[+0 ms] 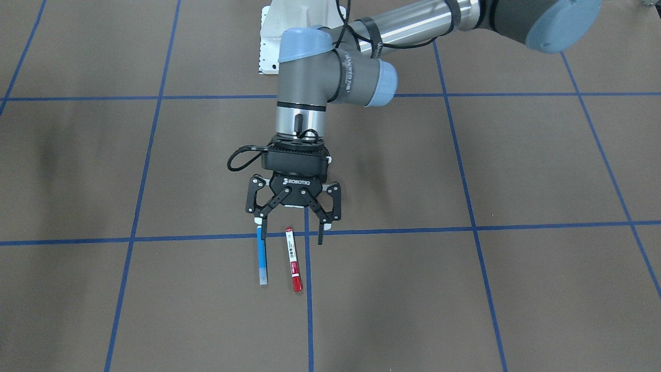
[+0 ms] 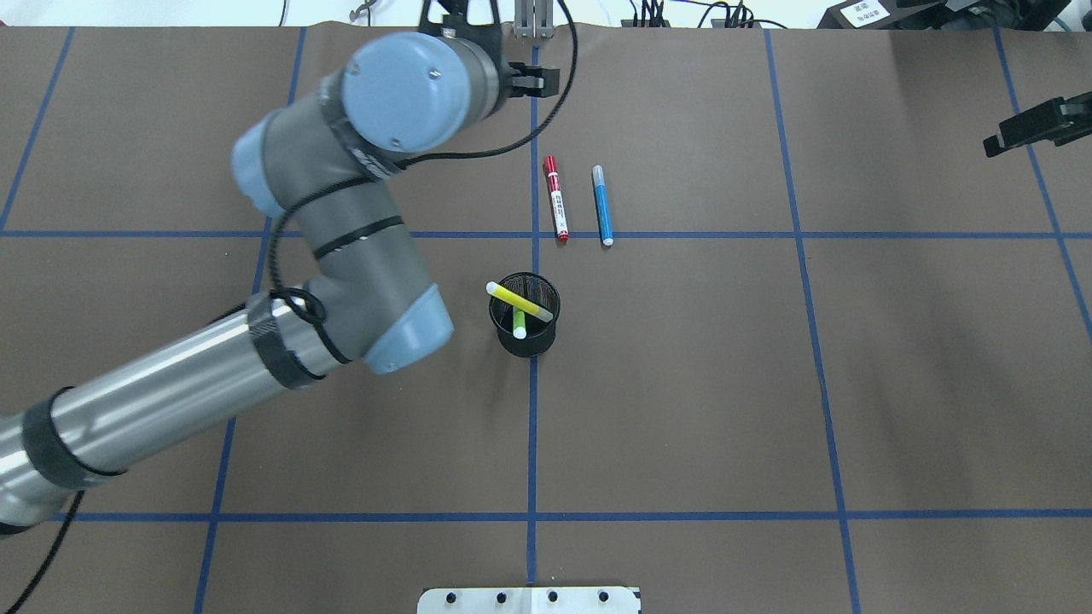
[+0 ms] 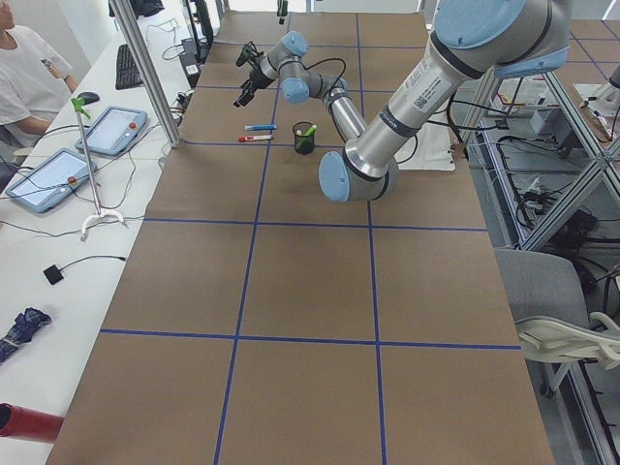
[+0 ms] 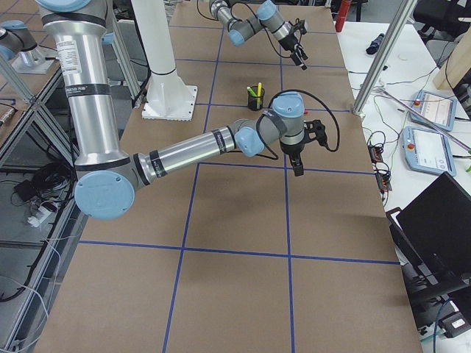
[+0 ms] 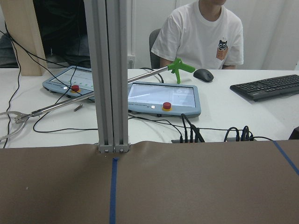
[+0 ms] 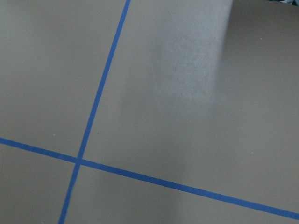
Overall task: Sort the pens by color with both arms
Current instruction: 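Withdraw the left gripper while the right gripper moves toward the cup, then lower the right gripper over the cup toward the yellow highlighter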
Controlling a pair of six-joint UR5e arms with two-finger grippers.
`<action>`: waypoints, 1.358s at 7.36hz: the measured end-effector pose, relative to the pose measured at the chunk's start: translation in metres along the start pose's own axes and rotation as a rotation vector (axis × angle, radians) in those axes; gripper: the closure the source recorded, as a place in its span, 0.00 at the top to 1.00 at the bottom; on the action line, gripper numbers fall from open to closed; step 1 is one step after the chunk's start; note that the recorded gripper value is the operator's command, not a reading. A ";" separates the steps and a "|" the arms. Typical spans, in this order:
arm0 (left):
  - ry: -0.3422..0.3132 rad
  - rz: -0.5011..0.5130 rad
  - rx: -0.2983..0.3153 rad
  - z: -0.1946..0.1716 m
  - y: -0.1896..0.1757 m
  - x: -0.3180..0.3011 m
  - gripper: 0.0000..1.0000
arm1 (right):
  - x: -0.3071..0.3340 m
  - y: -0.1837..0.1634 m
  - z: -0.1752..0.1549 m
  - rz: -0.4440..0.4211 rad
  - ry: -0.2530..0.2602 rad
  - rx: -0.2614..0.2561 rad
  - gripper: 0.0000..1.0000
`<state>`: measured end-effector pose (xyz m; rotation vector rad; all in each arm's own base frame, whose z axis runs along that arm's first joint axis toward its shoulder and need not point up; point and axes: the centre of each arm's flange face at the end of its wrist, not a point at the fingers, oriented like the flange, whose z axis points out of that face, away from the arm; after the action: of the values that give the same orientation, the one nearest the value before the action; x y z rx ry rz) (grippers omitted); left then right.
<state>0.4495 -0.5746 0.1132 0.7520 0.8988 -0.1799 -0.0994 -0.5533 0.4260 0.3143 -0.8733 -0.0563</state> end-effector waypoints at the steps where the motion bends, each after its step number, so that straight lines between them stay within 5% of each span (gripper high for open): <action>1: 0.018 0.011 -0.070 -0.013 -0.007 -0.049 0.99 | -0.039 -0.007 0.004 0.034 -0.015 0.012 0.99; 6: 0.057 0.001 -0.337 -0.051 -0.033 -0.268 0.97 | -0.307 0.044 0.071 0.133 -0.072 0.102 0.99; 8: 0.047 0.024 -0.356 -0.063 -0.037 -0.321 0.97 | -0.391 0.096 0.095 0.162 -0.112 0.101 0.94; 10: 0.051 0.022 -0.368 -0.068 -0.036 -0.336 0.98 | -0.455 0.141 0.116 0.142 -0.125 0.118 0.78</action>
<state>0.1793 -0.6103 0.3243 0.4252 0.9391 0.0259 -0.4916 -0.3676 0.1984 0.3608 -1.0227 0.1092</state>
